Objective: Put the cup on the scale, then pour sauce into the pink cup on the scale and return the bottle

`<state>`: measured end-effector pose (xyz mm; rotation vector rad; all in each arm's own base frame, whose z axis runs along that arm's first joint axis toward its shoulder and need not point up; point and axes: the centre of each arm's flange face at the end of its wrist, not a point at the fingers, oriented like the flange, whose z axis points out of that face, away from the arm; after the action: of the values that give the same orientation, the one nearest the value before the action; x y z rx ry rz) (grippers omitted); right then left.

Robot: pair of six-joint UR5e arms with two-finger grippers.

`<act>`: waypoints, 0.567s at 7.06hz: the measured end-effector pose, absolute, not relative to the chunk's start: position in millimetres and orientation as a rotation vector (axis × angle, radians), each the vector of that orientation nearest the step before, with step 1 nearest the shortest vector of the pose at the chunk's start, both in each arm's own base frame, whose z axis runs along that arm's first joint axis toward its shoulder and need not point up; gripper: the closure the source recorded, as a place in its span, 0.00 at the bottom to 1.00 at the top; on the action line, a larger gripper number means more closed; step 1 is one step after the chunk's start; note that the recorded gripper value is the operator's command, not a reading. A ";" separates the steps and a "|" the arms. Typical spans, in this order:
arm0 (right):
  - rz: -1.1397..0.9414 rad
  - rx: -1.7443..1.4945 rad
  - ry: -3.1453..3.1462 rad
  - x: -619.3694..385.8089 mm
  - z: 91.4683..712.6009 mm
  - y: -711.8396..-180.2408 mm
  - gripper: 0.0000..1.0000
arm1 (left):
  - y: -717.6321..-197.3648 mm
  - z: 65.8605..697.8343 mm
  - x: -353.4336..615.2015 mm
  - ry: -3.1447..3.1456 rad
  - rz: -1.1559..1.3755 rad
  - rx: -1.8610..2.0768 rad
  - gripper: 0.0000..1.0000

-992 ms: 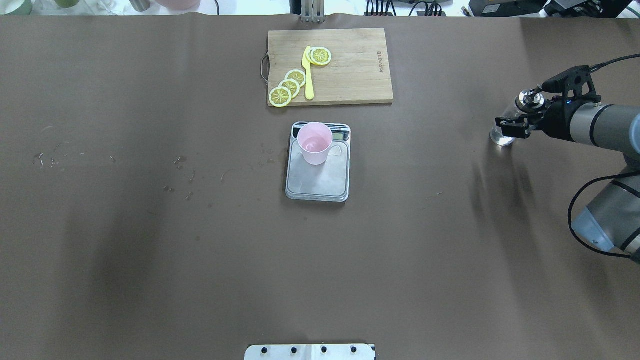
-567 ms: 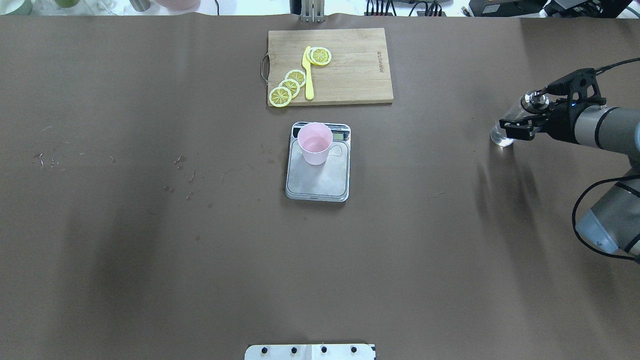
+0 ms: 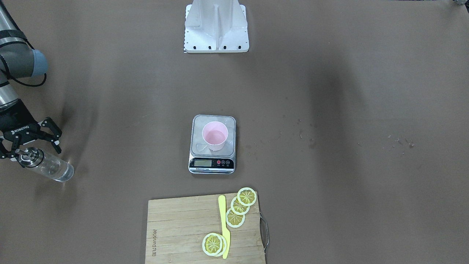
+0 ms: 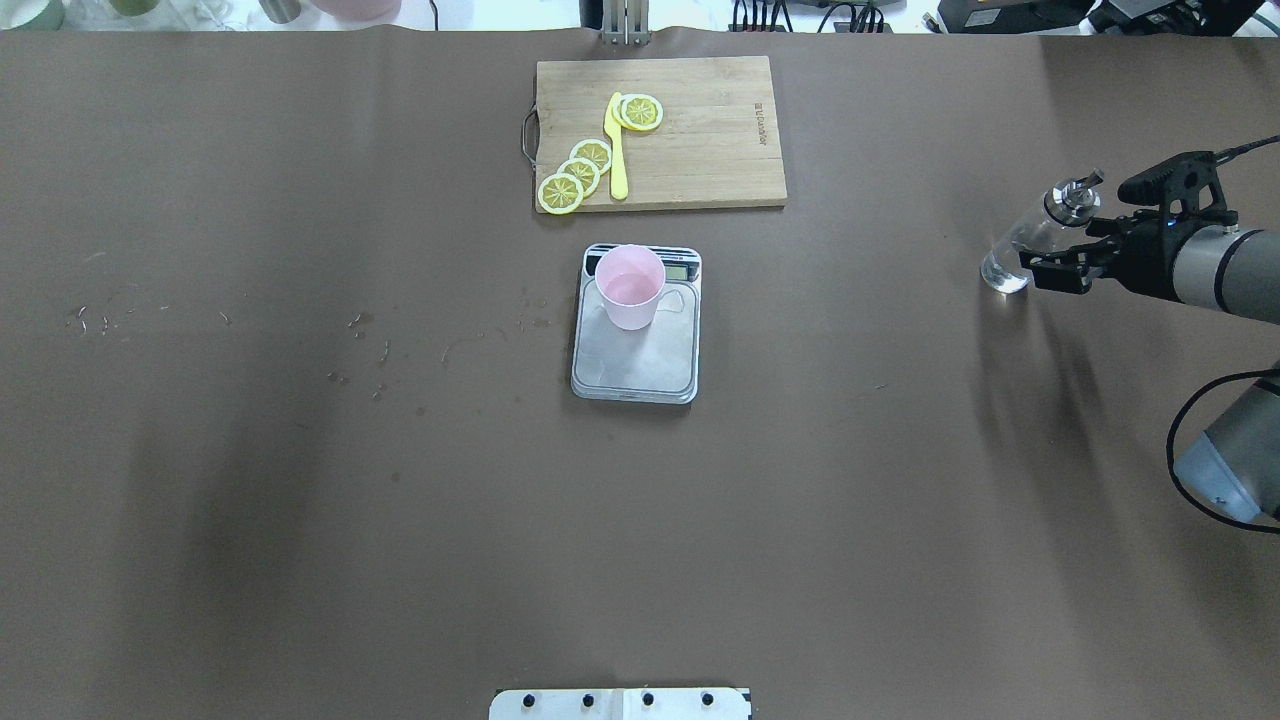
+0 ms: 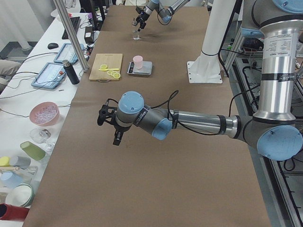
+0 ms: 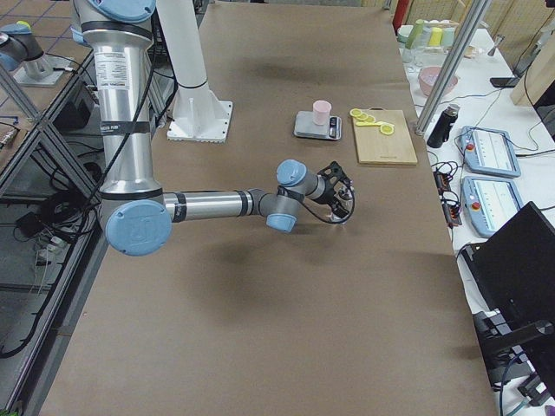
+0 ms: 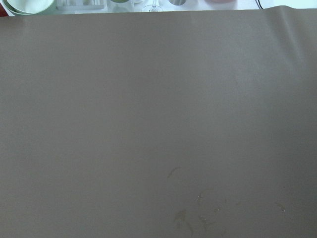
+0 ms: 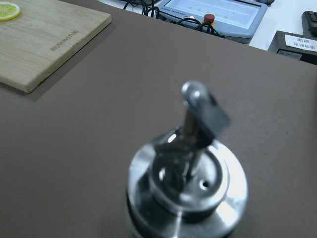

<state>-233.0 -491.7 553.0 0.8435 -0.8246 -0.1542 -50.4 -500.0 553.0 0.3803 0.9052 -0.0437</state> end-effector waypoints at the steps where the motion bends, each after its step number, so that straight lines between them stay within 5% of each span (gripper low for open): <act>1: -0.152 0.846 -0.829 -227.8 558.7 -485.4 0.00 | -499.9 552.5 -50.4 0.905 -0.043 0.381 0.03; 4: -0.142 0.831 -0.844 -201.3 571.5 -451.3 0.00 | -499.9 551.5 -50.3 0.905 -0.043 0.383 0.03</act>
<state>-201.3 -451.3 571.5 0.8314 -0.8437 -0.1421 -50.3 -499.9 551.5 0.3830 0.9054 -0.0425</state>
